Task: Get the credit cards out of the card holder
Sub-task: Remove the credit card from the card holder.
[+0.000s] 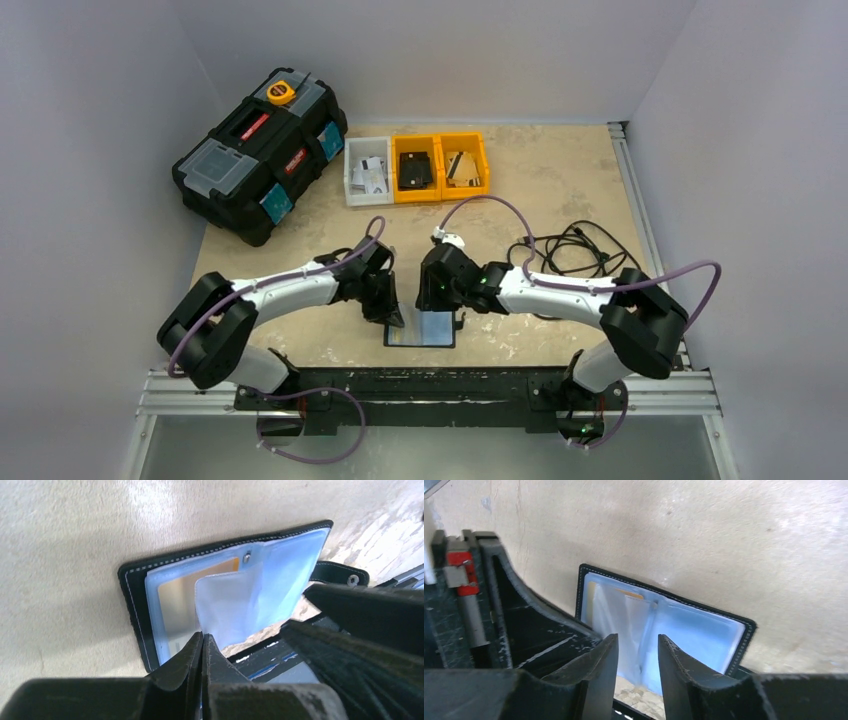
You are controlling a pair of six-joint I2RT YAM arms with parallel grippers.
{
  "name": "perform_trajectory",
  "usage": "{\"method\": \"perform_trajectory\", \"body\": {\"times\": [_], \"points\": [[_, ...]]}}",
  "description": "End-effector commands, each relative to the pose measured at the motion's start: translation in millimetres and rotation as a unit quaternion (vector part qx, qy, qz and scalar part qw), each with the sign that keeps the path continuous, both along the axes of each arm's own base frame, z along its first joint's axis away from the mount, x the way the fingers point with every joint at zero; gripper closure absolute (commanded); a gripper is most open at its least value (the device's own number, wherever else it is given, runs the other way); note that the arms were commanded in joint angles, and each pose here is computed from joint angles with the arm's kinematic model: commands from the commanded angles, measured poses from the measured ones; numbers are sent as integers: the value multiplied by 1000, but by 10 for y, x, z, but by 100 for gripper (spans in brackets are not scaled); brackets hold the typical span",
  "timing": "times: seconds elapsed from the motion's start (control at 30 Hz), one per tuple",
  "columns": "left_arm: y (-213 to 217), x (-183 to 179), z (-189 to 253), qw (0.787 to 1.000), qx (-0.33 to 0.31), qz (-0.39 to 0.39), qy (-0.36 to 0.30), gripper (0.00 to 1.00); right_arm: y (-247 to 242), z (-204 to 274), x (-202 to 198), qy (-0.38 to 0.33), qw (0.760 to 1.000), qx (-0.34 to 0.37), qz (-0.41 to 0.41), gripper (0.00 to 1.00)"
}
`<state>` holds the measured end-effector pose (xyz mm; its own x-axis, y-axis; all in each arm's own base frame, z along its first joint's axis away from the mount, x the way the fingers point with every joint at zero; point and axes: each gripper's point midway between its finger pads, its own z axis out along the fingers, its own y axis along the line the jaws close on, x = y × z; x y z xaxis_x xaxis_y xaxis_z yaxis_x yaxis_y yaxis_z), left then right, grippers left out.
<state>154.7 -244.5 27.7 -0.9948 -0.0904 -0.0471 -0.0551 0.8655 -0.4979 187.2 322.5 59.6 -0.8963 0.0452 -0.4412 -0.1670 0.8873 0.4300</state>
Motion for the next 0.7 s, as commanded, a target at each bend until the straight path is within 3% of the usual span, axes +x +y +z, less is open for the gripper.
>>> {"method": "perform_trajectory", "body": {"times": [0.0, 0.17, 0.47, 0.67], "points": [[-55, 116, 380, 999, -16, 20, -45, 100, -134, 283, 176, -41, 999, -7, -22, 63], [-95, 129, 579, 997, -16, 28, -63, 100, -282, 372, 226, -53, 998, -7, -35, 58], [-400, 173, 514, 998, 3, 15, -56, 100, -445, 438, 214, -61, 997, -7, -47, 57], [-703, 202, 471, 999, -16, -11, -47, 80, -558, 499, 174, -66, 996, -6, -57, 56]]}}
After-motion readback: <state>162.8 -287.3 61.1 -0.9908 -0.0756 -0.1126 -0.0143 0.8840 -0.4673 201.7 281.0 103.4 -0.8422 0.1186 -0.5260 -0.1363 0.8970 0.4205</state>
